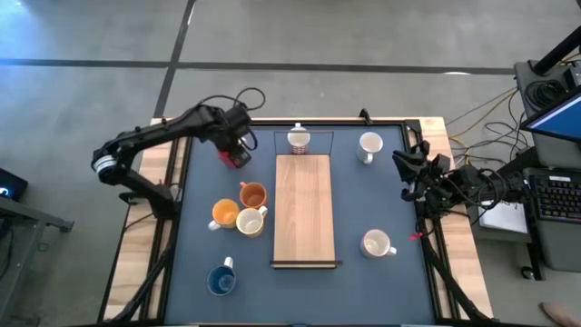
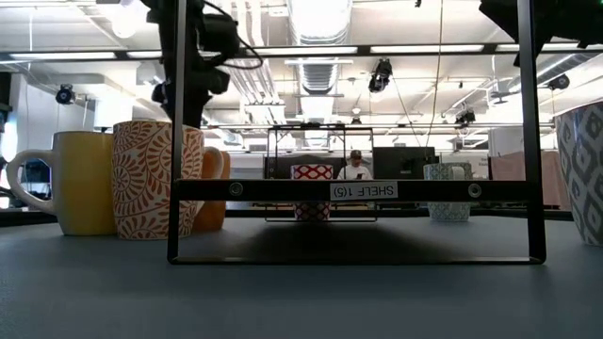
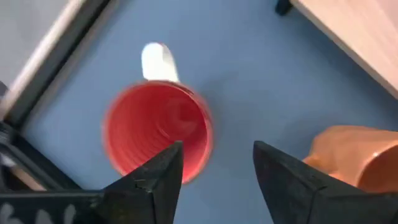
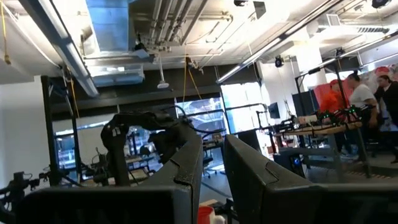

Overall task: Place coffee mugs
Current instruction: Put the red mug on the shelf

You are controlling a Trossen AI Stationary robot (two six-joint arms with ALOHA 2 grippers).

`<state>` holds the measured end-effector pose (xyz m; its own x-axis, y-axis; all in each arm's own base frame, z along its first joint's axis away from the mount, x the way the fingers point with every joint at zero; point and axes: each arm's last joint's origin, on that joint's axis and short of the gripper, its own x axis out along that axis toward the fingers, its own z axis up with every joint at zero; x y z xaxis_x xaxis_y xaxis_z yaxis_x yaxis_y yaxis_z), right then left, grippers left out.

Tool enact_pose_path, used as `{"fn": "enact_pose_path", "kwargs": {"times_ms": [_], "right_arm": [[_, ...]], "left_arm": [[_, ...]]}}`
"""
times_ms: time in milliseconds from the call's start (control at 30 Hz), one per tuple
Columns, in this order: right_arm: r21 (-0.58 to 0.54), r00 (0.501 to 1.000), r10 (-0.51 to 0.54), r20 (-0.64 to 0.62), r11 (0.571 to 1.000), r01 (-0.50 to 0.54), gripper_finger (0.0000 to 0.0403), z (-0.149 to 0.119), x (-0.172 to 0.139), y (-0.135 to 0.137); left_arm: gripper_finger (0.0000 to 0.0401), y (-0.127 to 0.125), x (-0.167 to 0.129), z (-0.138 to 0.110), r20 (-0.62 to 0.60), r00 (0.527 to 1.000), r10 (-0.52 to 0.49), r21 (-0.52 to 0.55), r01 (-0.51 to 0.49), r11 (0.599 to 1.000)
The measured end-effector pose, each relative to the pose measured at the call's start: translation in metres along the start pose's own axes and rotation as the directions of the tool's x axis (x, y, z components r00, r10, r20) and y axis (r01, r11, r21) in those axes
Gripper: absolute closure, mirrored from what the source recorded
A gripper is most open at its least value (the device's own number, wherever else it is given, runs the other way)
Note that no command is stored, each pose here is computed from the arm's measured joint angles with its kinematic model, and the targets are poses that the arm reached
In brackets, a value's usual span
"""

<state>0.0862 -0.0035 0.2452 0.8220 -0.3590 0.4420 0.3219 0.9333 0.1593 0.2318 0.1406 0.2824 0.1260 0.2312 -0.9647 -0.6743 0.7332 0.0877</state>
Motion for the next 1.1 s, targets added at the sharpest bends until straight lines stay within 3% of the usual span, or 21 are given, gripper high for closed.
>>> {"fn": "enact_pose_path", "kwargs": {"times_ms": [233,433,667,867,1100], "right_arm": [[-0.004,1.000,-0.001,0.004,1.000,0.001,0.0344,0.000,0.000,0.000],[-0.016,1.000,-0.001,0.006,1.000,0.001,0.0344,0.001,0.000,0.000],[-0.024,1.000,-0.008,0.006,1.000,0.008,0.0344,0.001,0.000,0.000],[-0.031,1.000,-0.008,0.006,0.999,0.008,0.0344,0.001,0.000,0.000],[-0.035,1.000,-0.008,0.006,0.999,0.008,0.0344,0.001,0.000,0.000]], "left_arm": [[0.0217,-0.004,0.023,0.007,-0.081,0.996,0.022,-0.020,-0.024,1.000],[0.0217,-0.004,0.040,0.012,-0.116,0.985,0.126,-0.001,-0.127,0.992],[0.0239,-0.008,0.057,0.016,-0.165,0.977,0.135,0.028,-0.132,0.991],[0.0281,-0.009,0.064,0.018,-0.181,0.974,0.139,0.045,-0.133,0.990],[0.0373,-0.009,0.064,0.018,-0.179,0.974,0.136,0.052,-0.129,0.990]]}}
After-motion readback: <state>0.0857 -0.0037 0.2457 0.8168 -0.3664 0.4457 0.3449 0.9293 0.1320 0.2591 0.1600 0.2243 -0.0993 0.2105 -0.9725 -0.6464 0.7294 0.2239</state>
